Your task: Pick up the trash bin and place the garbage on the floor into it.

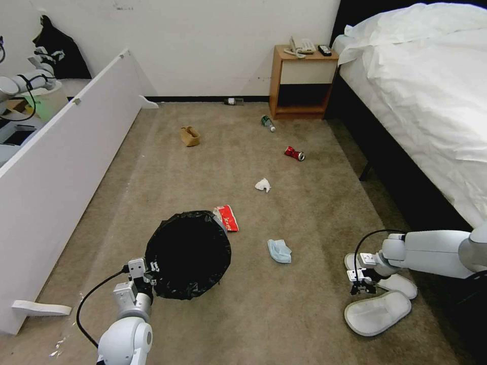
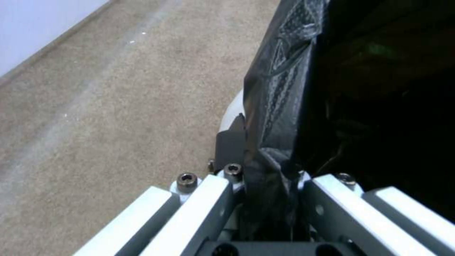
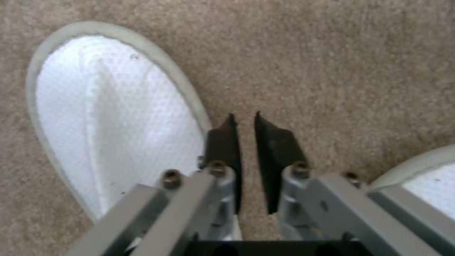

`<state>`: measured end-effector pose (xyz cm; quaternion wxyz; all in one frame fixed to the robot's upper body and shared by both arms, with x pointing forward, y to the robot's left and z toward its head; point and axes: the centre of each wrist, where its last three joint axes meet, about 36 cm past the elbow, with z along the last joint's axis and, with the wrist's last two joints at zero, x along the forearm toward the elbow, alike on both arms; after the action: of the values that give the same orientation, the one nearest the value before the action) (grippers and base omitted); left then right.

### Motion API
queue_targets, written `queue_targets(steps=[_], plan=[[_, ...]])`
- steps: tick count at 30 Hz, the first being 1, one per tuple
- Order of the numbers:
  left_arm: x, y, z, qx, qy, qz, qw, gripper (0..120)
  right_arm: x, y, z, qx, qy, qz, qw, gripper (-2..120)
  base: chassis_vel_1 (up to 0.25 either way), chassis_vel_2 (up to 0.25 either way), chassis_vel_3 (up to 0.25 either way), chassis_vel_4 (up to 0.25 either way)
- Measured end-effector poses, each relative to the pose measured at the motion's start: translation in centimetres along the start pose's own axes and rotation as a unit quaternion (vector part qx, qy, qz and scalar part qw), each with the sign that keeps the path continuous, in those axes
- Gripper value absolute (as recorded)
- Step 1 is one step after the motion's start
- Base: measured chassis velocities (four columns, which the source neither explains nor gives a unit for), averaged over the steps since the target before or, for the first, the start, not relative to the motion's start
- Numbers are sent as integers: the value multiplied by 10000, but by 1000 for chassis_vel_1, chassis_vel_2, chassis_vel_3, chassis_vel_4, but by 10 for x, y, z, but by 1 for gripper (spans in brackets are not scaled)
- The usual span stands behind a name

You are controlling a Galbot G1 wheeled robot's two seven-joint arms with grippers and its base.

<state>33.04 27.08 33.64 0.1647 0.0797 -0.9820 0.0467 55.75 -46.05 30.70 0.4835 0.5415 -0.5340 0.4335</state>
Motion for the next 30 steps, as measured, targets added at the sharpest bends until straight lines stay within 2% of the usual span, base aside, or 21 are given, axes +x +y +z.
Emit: queue_targets(steps=[2,3,5,6,8,9,11,12,14,17,18,20,22,30], plan=[[0,1,-1,-16,-10,1,10000,0,-1,3,1,-1,-6,-39,10000,26,0,0,0,0],[0,1,-1,-16,-10,1,10000,0,-1,3,1,-1,-6,-39,10000,26,0,0,0,0],[-1,0,-2,-19,-24,9,10000,0,-2,7,1,6,-26,-77,10000,39,0,0,0,0],[-1,0,-2,-19,-24,9,10000,0,-2,7,1,6,-26,-77,10000,39,0,0,0,0],[-1,0,-3,-20,-29,6,10000,0,-2,10,1,1,-56,-96,9999,50,0,0,0,0],[-1,0,-3,-20,-29,6,10000,0,-2,10,1,1,-56,-96,9999,50,0,0,0,0],[-1,0,-3,-25,-34,4,10000,0,-2,13,2,12,-70,-122,9999,61,0,0,0,0],[-1,0,-3,-25,-34,4,10000,0,-2,13,2,12,-70,-122,9999,61,0,0,0,0],[0,1,-3,-35,-29,-10,10000,0,-3,15,2,16,-68,-147,9999,71,0,0,0,0],[0,2,-3,-43,-26,-19,10000,0,-3,16,2,19,-61,-163,9998,76,0,0,0,0],[0,4,-3,-48,-25,-31,10000,0,-3,18,3,27,-49,-186,9998,83,0,0,0,0],[0,4,-3,-48,-24,-36,10000,0,-3,19,3,27,-42,-200,9998,87,0,0,0,0],[0,7,-3,-51,-27,-50,10000,0,-5,22,3,29,-28,-249,9997,98,0,0,0,0],[1,11,-3,-44,-40,-79,10000,0,-6,31,8,53,50,-328,9994,100,0,0,0,0]])
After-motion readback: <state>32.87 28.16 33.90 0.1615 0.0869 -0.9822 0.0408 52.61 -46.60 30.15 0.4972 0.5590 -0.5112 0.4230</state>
